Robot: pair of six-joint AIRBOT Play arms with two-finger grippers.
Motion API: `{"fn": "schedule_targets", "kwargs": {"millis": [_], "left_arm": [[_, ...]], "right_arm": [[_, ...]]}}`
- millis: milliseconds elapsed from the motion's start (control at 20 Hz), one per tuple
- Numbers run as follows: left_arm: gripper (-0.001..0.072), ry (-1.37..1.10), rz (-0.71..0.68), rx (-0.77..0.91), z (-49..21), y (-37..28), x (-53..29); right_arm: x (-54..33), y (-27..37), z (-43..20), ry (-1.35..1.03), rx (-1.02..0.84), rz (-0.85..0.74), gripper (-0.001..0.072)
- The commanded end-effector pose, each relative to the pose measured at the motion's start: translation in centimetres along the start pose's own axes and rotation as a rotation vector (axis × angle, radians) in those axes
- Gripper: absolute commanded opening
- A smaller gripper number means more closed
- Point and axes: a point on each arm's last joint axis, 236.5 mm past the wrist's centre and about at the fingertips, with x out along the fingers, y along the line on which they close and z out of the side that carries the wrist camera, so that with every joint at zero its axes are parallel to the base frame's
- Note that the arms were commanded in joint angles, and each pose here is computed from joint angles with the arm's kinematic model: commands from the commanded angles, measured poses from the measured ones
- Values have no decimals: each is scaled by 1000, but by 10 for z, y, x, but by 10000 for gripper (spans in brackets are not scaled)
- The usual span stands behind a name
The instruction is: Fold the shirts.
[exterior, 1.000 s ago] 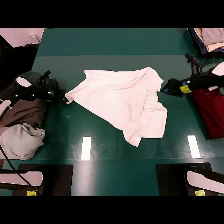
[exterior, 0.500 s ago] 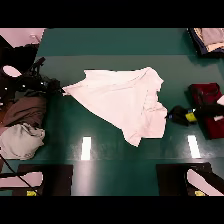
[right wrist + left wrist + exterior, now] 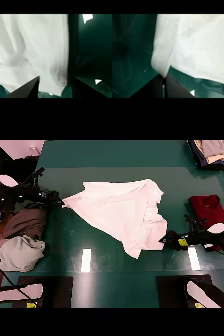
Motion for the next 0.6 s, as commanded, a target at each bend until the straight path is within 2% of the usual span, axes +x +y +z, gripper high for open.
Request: {"fn": "schedule_targets", "kwargs": {"millis": [0, 200, 250, 300, 400, 550], "left_arm": [[23, 5, -2, -10, -1, -1, -1], [23, 30, -11, -12, -7, -3, -1], [23, 42, -14, -12, -10, -4, -1], [23, 51, -18, -12, -12, -4, -1], [23, 62, -22, -12, -14, -5, -1], [22, 28, -16, -28, -8, -10, -12]], "right_arm": [[6, 14, 4, -26, -38, 23, 436], [14, 24, -14, 40, -99, 17, 427], [15, 25, -20, 62, -107, 18, 384], [15, 27, -25, 81, -114, 19, 224], [16, 27, -26, 84, -117, 19, 41], [6, 37, -12, 47, -141, 29, 18]]}}
